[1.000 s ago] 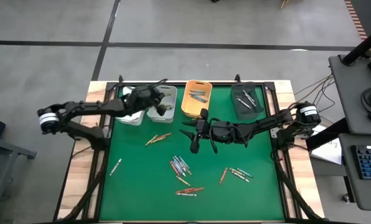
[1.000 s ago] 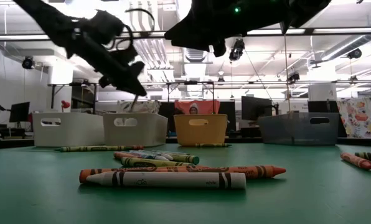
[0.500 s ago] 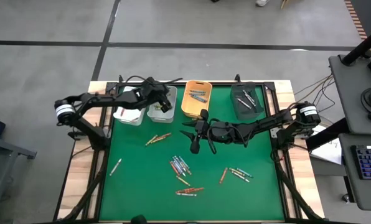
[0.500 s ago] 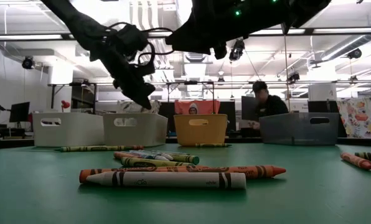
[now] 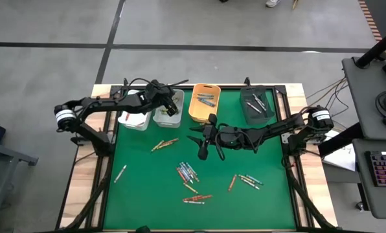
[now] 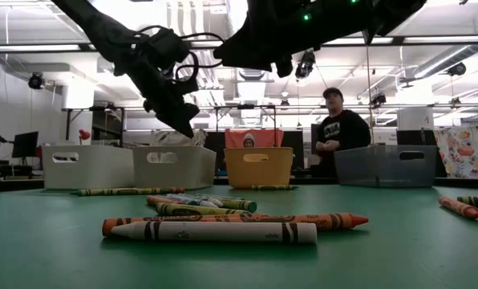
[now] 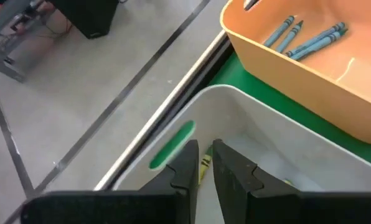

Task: Sort crayons
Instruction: Put the orange crayon into the white bin

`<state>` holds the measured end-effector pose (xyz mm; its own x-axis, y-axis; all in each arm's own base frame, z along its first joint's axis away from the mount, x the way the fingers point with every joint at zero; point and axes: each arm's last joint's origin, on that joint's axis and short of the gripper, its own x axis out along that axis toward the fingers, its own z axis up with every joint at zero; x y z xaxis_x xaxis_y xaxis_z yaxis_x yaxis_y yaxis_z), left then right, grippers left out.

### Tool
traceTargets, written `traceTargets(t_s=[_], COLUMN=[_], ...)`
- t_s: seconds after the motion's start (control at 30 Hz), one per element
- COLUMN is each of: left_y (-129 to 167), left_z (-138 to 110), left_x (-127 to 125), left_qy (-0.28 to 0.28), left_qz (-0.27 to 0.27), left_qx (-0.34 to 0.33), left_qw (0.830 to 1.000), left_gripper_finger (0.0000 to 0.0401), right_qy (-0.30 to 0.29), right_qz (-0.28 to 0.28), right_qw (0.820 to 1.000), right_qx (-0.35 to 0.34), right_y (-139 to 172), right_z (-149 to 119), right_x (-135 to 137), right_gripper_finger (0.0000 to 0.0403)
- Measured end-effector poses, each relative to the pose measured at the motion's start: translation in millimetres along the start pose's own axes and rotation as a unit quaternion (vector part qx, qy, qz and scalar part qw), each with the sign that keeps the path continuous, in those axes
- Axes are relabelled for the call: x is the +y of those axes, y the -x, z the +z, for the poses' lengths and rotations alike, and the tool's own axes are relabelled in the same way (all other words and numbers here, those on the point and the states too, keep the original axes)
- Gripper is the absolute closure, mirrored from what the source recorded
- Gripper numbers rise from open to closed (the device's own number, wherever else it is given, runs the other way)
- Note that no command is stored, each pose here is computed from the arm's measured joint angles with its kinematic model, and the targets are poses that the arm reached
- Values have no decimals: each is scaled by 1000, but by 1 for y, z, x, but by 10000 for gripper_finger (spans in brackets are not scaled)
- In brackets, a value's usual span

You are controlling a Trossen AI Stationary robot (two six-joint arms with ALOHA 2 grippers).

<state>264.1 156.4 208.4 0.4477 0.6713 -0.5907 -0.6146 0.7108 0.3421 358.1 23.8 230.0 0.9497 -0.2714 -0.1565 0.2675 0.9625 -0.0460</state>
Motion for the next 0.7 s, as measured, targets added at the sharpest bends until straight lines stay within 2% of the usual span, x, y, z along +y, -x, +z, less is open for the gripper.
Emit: traceTargets(t_s=[0.33, 0.63, 0.7], left_y=[19, 54, 64], left_z=[-3, 3, 4], left_x=[-27, -49, -53], left_qy=[1, -4, -6], left_qz=[-45, -91, -102], left_qx=[1, -34, -40], left_qw=[999, 995, 994], left_gripper_finger=[371, 372, 372], right_qy=[-37, -81, -91], right_qz=[-3, -13, -18], right_qw=[999, 994, 991], right_qx=[25, 71, 99], right_y=[0, 0, 0], right_z=[-5, -14, -17], right_x=[-1, -4, -5], right_gripper_finger=[255, 255, 255])
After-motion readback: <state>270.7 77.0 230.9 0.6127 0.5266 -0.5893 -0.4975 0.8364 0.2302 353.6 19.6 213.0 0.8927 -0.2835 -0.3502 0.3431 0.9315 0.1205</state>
